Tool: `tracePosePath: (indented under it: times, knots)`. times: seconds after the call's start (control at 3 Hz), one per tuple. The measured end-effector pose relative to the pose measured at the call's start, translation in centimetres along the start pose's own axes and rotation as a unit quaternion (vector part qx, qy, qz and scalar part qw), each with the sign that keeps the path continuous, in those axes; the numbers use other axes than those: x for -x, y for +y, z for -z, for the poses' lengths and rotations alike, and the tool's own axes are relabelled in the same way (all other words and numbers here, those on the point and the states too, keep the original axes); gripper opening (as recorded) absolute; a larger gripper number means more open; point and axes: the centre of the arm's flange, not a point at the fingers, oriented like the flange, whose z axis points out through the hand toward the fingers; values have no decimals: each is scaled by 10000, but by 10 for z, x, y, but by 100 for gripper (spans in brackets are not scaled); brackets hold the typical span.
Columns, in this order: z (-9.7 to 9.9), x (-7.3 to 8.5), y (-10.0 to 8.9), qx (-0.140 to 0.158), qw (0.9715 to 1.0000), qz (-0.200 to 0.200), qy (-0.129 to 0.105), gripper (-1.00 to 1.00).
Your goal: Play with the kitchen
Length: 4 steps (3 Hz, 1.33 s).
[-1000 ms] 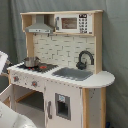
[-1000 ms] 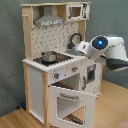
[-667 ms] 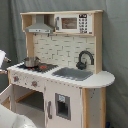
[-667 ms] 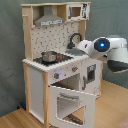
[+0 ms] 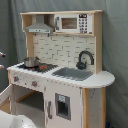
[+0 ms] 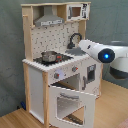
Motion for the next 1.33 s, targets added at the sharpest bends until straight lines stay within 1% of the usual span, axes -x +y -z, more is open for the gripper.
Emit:
tracePosePath:
  times: [0.33,0.67,1.0,1.33]
  knots:
    - [16,1,-4,700,9975,3,-115,100]
    - [30,1,-7,1386,9900,-6,-254,100]
    - [47,-4,-16,2051,9783,78,-273,100]
    - [68,-13,-33,2724,9616,304,-164,100]
